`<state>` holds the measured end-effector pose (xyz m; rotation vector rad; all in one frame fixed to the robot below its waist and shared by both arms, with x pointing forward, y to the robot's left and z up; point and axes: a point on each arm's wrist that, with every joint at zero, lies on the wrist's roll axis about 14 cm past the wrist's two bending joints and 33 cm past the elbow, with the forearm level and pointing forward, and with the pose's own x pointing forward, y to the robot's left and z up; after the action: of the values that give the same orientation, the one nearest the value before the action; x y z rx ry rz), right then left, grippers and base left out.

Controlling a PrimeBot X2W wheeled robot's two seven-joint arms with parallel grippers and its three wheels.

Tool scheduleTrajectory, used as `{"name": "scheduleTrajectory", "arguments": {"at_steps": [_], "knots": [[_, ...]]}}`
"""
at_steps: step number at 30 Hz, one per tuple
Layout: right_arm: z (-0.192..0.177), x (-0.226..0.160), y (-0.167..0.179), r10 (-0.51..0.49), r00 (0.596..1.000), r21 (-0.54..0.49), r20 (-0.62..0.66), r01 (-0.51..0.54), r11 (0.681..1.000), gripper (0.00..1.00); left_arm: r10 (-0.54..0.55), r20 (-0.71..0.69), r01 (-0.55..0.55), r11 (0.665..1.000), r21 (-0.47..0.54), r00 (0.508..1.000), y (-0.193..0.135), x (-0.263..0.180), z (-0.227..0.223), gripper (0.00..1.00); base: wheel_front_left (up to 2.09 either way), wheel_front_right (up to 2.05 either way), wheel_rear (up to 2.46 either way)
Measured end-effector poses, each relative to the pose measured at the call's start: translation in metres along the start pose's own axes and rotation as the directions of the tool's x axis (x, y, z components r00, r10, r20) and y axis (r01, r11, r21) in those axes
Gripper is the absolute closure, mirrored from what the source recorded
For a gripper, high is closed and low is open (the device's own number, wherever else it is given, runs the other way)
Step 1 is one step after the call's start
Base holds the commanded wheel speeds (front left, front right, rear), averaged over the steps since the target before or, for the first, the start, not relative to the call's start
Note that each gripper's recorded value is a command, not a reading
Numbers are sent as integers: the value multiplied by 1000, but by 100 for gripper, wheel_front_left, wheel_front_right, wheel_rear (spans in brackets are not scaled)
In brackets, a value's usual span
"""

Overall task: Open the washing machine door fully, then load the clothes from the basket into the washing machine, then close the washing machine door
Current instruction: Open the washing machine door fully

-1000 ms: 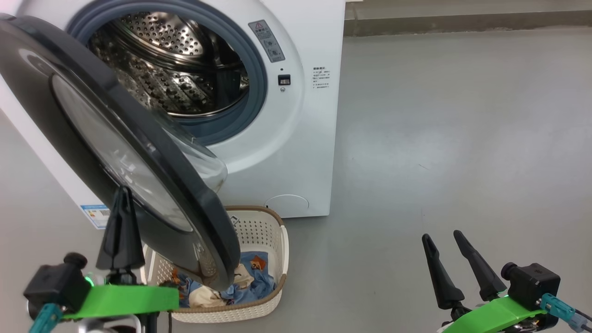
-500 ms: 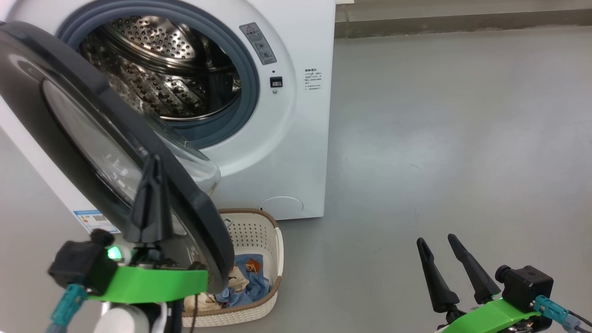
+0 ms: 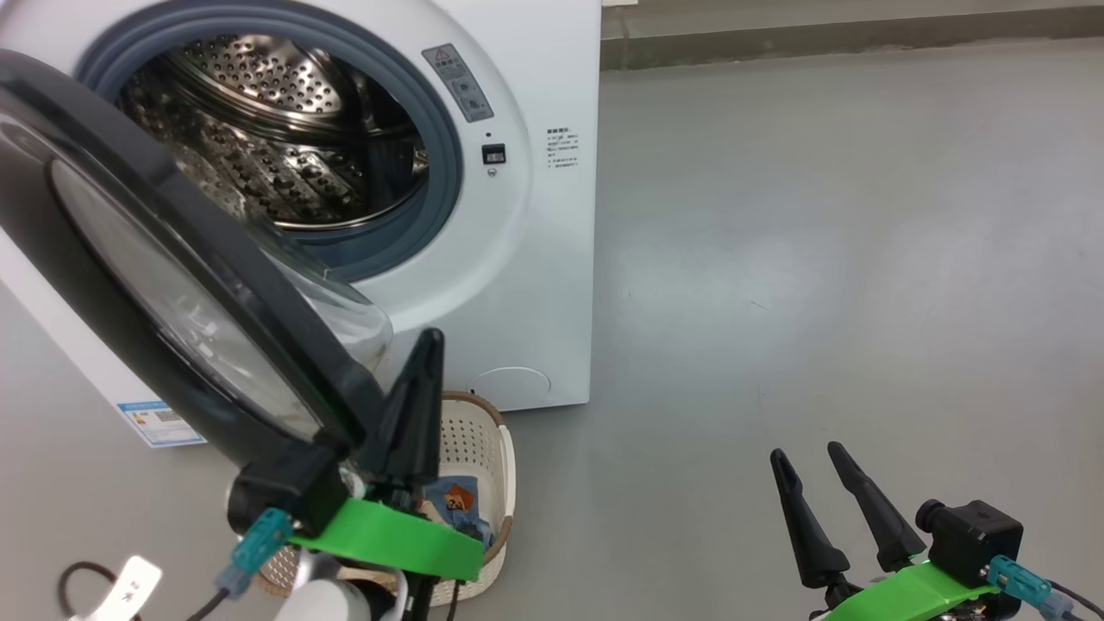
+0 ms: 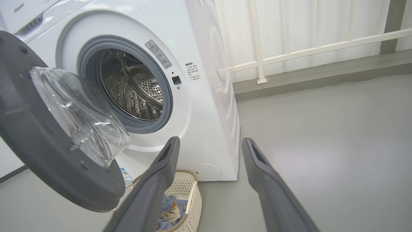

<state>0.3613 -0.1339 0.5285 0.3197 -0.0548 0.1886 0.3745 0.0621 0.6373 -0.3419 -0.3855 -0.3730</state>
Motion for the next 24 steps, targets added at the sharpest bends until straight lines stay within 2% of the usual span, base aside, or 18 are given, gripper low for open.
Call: {"name": "scheduleTrajectory", "arguments": {"at_steps": [12,24], "knots": [[-3,-4,-10,-32,999,2,0,32,999,0,29,-212,-39,998,-47,977,2,-9,-64,100,0,0,0],[-9,-3,-14,-43,999,4,-18,43,999,0,101,-327,-115,993,-24,940,28,-18,-101,100,0,0,0]]}}
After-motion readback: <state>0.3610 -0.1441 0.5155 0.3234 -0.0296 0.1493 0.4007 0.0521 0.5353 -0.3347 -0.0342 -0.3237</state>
